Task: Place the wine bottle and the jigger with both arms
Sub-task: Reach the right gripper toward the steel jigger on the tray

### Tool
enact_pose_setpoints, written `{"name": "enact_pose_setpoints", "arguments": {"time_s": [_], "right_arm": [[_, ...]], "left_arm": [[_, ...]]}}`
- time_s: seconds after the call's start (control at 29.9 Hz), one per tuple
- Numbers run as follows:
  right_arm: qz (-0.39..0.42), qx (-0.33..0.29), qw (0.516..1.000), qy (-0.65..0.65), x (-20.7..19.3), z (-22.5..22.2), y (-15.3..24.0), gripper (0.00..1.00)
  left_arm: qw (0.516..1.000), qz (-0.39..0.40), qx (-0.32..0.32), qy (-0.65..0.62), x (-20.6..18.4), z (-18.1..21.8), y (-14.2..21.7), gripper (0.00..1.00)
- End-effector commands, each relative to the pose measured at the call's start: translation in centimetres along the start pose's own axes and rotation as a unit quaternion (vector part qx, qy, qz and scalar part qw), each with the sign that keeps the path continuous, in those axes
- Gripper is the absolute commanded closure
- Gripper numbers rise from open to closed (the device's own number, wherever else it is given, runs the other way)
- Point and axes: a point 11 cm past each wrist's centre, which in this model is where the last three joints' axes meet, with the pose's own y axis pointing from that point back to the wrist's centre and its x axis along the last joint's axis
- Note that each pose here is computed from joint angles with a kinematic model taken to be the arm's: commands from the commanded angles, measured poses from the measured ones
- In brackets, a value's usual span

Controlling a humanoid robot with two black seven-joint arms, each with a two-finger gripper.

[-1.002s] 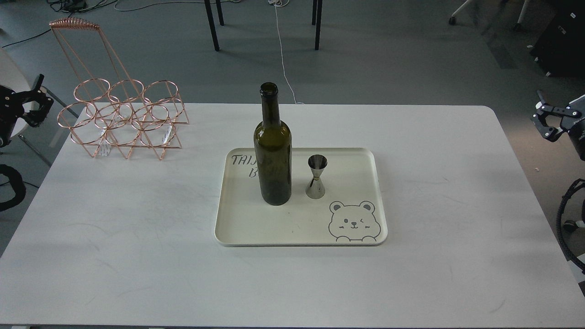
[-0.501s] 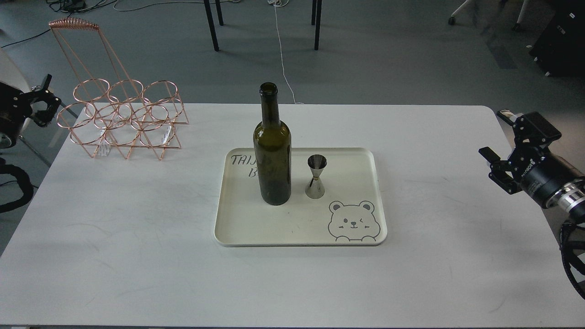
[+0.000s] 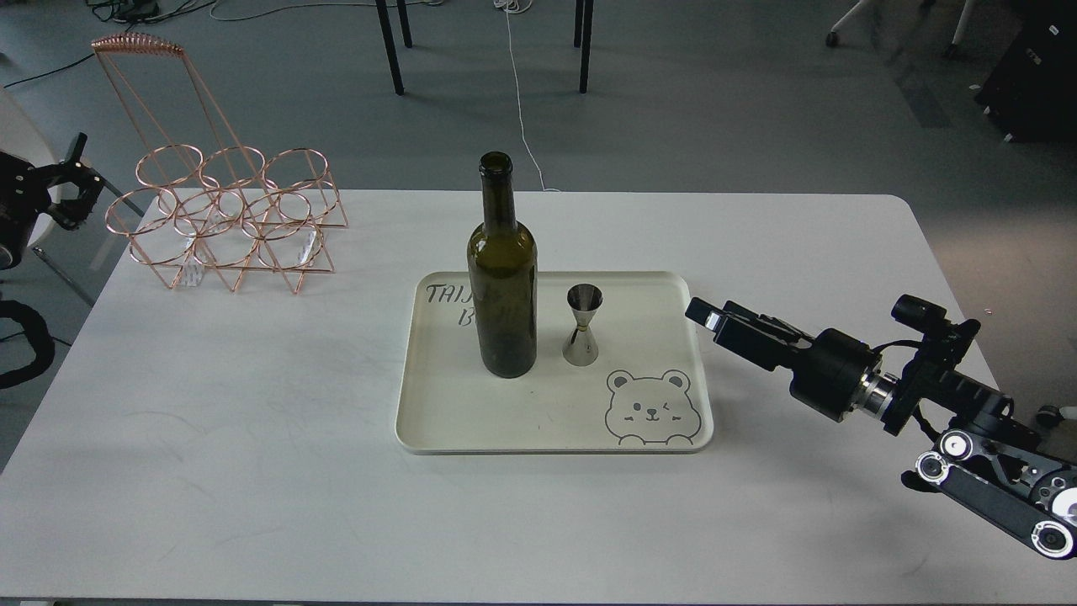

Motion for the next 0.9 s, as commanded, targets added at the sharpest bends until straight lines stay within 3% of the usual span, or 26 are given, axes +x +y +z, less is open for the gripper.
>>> {"name": "enact_pose_setpoints", "arguments": {"time_s": [0.0, 0.4, 0.87], "right_arm": [[-0.025, 0.013, 0.998, 0.061, -1.0, -0.3, -1.9, 0.01], [-0.058, 0.033, 0.973, 0.220, -2.2, 0.1, -7.7, 0.12], [-0.089, 0.041, 0.958, 0.269, -2.6, -0.5, -11.3, 0.29]], "left_arm": [[1.000, -0.001, -0.001, 0.001, -0.1, 0.0, -0.1, 0.02], [1.000, -0.001, -0.004, 0.000, -0.1, 0.3, -0.1, 0.02], [1.000, 0.004, -0.008, -0.003, 0.3, 0.6, 0.0, 0.02]]}}
